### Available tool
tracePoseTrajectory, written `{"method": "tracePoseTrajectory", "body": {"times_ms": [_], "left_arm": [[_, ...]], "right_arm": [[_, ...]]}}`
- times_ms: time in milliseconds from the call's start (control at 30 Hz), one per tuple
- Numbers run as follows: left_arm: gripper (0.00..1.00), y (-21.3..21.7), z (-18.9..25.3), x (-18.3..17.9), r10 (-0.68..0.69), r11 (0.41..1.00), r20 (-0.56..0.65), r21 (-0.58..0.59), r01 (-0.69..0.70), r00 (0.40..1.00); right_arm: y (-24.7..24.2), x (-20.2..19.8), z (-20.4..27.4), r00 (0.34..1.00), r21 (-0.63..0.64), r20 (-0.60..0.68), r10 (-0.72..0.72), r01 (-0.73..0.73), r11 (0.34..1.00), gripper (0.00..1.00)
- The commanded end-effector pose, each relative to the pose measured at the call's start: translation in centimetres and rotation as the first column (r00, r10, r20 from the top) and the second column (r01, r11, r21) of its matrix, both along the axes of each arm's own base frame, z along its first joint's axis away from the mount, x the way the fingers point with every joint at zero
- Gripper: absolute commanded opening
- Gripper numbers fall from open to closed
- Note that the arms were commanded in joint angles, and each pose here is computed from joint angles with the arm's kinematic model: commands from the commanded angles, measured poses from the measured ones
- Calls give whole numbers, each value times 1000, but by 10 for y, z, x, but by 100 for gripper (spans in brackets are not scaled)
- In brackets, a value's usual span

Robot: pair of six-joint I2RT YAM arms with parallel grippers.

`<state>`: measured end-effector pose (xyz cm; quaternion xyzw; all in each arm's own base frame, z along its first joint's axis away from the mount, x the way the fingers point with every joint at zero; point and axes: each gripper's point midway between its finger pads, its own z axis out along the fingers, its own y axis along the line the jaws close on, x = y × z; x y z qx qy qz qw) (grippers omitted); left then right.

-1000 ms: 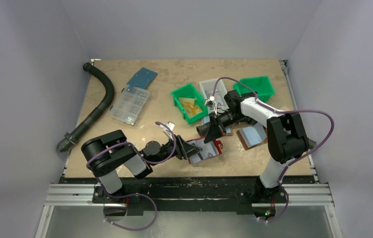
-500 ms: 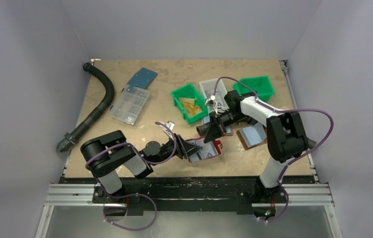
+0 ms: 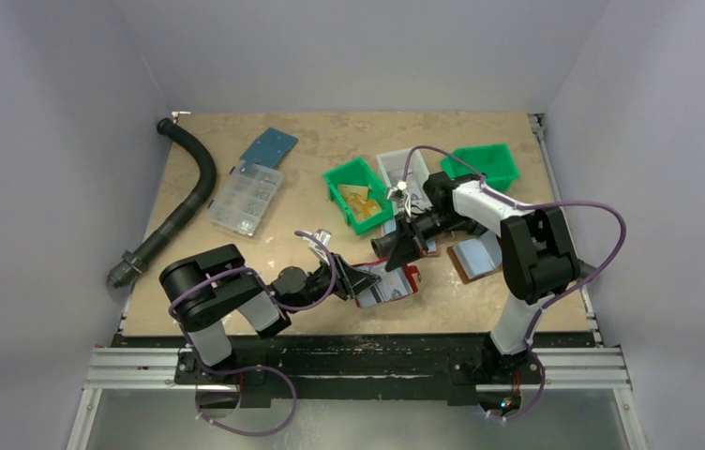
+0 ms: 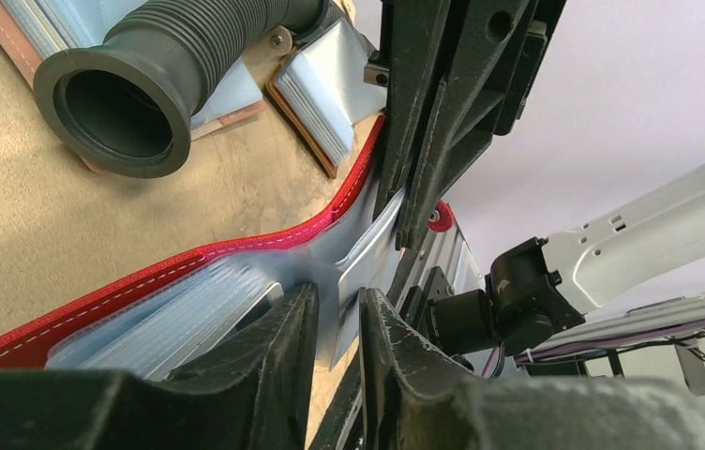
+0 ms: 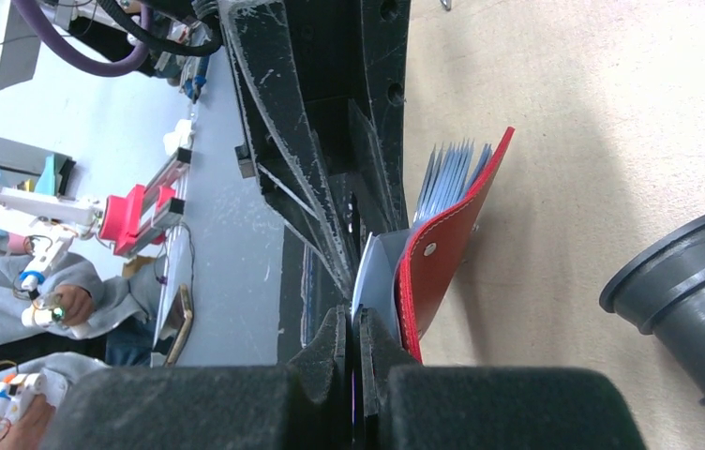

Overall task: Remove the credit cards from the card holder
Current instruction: Remove the credit card from the card holder.

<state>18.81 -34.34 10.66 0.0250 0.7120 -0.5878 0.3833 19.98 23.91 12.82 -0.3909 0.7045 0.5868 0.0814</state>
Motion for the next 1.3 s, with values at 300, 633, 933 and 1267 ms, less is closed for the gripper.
{"method": "tracePoseTrajectory", "body": {"times_ms": [300,633,933,1267], "left_arm": [[0,4,53,-1,23,986,175,-166,6,984],[0,20,40,0,51,992,177,-120,-30,983],[0,17,42,-3,20,992,187,-129,4,982],[0,14,43,-7,-5,992,210,-122,31,978]], "right_arm": [[3,5,10,1000,23,4,2,-2,1000,12],[-2,6,1,999,-30,45,-1,3,1000,21],[-2,6,-7,999,-55,38,1,1,999,18],[-1,6,-15,999,-84,42,9,-5,996,27]]}}
